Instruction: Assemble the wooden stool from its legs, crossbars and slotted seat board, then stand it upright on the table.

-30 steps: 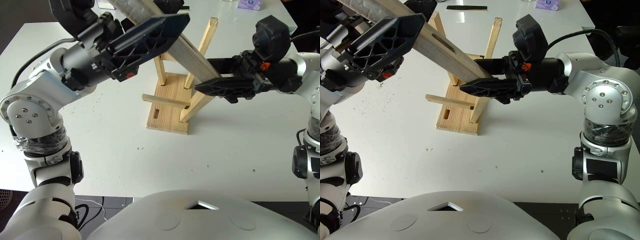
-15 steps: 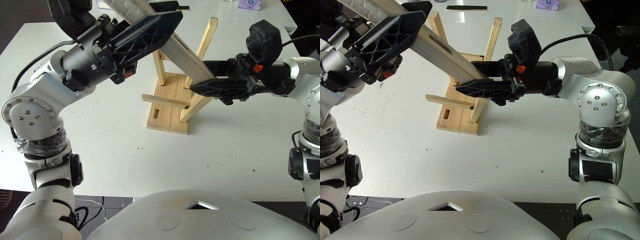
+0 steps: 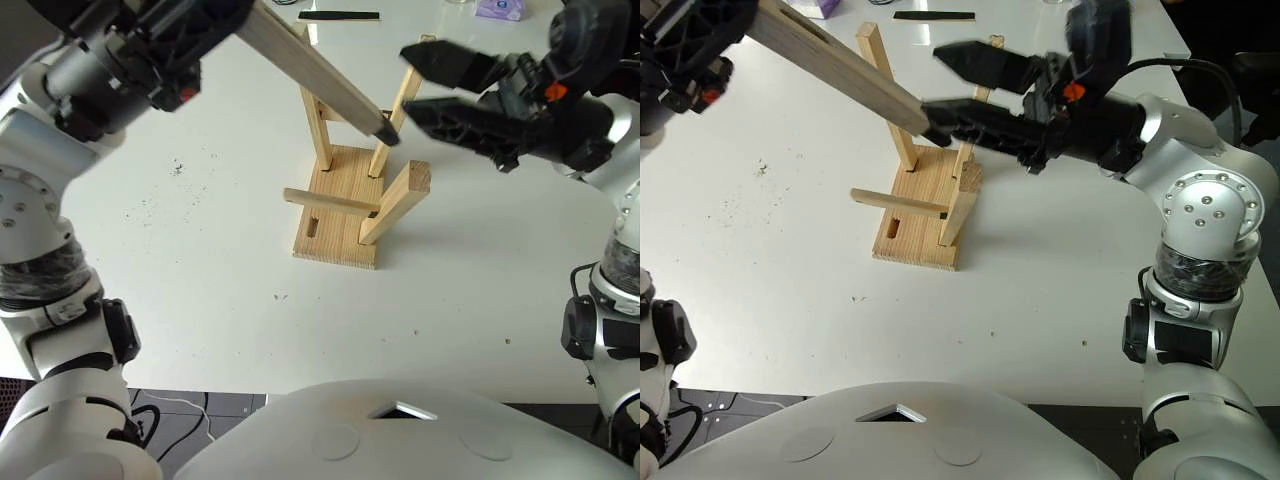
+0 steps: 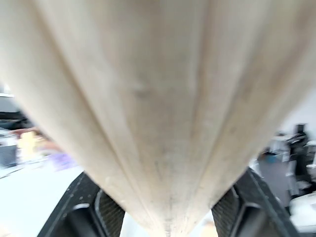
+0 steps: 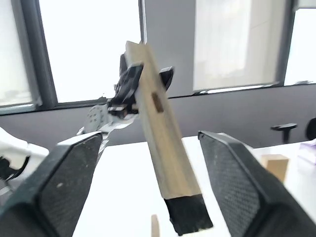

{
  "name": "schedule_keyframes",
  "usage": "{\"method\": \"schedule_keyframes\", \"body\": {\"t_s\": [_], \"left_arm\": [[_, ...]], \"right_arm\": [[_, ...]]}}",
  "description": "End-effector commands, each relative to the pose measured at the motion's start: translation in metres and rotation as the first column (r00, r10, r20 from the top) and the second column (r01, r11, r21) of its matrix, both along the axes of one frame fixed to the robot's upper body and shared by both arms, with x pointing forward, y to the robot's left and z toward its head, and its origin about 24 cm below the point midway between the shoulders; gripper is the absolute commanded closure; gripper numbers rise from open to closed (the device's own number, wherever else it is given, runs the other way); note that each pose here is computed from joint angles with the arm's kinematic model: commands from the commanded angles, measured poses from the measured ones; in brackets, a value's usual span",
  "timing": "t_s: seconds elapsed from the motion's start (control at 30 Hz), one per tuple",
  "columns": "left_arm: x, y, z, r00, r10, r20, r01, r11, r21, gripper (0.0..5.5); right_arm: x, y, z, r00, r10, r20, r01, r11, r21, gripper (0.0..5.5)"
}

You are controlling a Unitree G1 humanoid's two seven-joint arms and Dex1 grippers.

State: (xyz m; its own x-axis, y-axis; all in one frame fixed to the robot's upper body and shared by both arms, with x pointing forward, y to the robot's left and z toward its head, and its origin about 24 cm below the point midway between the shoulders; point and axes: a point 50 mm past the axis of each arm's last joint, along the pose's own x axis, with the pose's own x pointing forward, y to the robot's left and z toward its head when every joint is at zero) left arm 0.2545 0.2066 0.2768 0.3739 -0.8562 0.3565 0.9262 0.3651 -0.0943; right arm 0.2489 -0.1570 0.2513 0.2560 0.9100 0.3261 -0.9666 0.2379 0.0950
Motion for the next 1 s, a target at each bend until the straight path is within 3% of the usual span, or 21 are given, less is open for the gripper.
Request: {"method": "schedule_keyframes", "body": {"t_s": [0.03,0.27,0.43,0.83,1.0], "left_arm": [[0.001,0.012,-0.014,0.999,0.047,0.003,-0.046,0.986,0.161,3.45],[-0.012,0.027,-0.066,0.994,0.109,0.032,-0.113,0.919,0.378,3.45],[-0.014,0.034,-0.081,0.986,0.140,0.093,-0.166,0.895,0.413,3.45],[-0.034,0.020,-0.135,0.995,0.096,0.005,-0.084,0.844,0.530,3.45],[-0.040,-0.002,-0.130,0.999,0.042,-0.021,-0.029,0.909,0.417,3.45]], "right_arm": [[0.008,-0.018,0.000,0.977,-0.213,-0.025,0.215,0.970,0.115,1.91],[0.031,-0.014,-0.006,0.923,-0.383,-0.041,0.386,0.916,0.107,1.91],[0.047,-0.022,-0.014,0.889,-0.454,-0.061,0.458,0.886,0.076,1.91],[0.066,-0.019,-0.019,0.879,-0.473,-0.056,0.475,0.879,0.042,1.91],[0.068,-0.017,-0.022,0.881,-0.469,-0.065,0.472,0.881,0.039,1.91]]}}
